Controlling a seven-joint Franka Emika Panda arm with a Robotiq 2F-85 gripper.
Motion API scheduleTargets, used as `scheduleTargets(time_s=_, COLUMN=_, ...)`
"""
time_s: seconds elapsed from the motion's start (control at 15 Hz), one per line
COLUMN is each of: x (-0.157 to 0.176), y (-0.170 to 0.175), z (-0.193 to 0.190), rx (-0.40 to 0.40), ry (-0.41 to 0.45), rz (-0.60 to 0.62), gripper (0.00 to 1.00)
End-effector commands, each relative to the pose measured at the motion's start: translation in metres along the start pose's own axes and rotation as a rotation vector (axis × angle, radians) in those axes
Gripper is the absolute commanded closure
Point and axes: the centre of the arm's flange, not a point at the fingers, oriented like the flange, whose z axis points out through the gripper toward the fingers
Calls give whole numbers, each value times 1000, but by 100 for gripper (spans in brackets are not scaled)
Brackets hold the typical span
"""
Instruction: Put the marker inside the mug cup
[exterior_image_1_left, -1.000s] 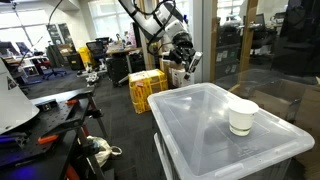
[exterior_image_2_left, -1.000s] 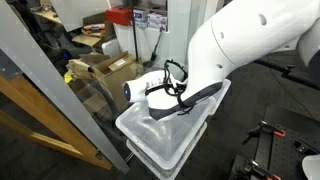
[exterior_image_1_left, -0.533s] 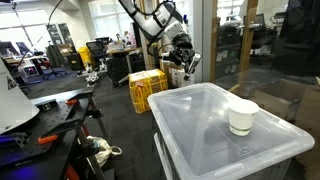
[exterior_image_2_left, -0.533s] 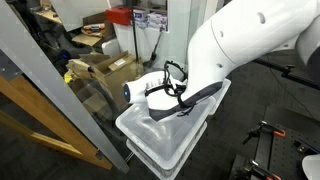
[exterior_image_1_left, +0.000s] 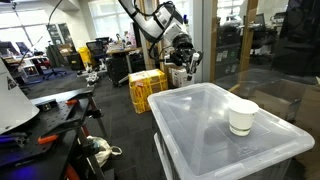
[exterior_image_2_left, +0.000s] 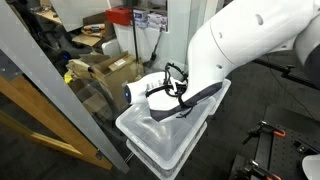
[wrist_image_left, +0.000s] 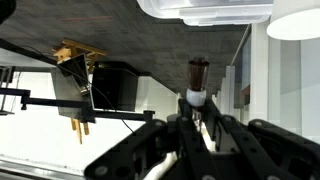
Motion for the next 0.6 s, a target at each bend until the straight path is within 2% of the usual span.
scheduleTargets(time_s=0.0, x=5, y=-5, z=1, rx=8, ry=34, rz=69, gripper=95)
scheduleTargets(time_s=0.53, x=32, y=-18, z=29, rx=84, ry=124, rz=103, gripper=95)
